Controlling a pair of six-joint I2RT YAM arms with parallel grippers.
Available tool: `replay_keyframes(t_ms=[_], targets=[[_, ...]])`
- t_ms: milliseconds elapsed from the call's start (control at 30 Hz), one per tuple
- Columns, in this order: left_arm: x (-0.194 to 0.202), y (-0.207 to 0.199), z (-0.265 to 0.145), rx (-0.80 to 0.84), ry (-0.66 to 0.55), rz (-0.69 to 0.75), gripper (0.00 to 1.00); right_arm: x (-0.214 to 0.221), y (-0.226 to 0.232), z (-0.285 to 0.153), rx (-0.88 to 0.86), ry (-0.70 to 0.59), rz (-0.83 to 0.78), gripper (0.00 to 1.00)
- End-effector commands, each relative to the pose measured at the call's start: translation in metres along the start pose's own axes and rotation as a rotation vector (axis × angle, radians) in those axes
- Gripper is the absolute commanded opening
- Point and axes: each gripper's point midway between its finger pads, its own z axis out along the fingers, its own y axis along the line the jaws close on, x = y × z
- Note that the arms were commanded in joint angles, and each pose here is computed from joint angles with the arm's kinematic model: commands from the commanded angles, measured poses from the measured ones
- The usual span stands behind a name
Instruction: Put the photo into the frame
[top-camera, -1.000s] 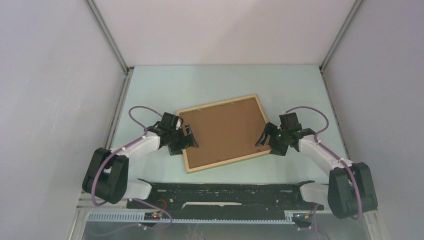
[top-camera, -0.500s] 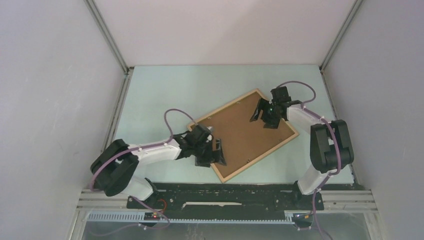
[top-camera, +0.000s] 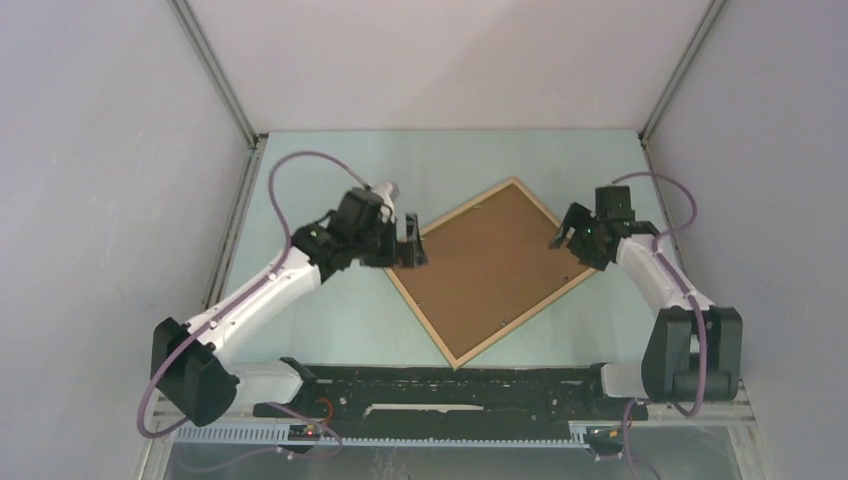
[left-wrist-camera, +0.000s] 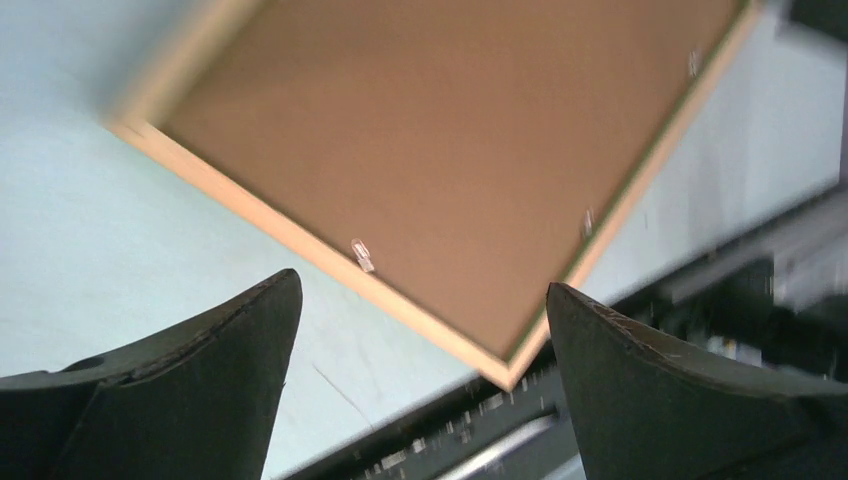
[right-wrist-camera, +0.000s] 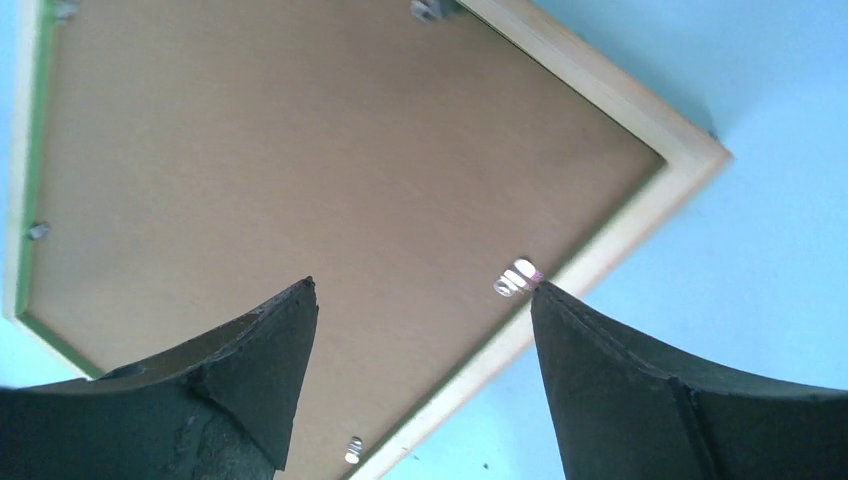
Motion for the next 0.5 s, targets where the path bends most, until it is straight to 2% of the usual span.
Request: replay_keyframes(t_ms=[0,100,233,300,367,467], targets=[[-0.071,0.049,-0.008,-0.186,-0.099,-0.044,1.0,0.018,-0.031,-0.01,0.037,-0.029,0.11,0.86],[-0.102,0.072,0.02,-0.216,-0.066,-0.126,1.0,0.026,-0.045,-0.012,0.019,-0.047,0.159,0.86],[-0.127,0.1,0.068,-0.299,-0.019,-0.079,1.0,0.042,-0.055,-0.001,-0.021,-0.007,0.213,0.85],[-0.129,0.112,0.091,-0.307,0.034,-0.08,1.0,0.05,-0.06,0.008,-0.014,0.033,0.22,0.85],[-0.124,0.107,0.11,-0.235,0.103,-0.082,1.0,0.057,-0.056,0.015,-0.042,0.07,0.215,0.85],[-0.11,0.112,0.126,-0.226,0.149,-0.082,1.0,0.062,-0.05,0.024,-0.086,0.107,0.211,0.84]])
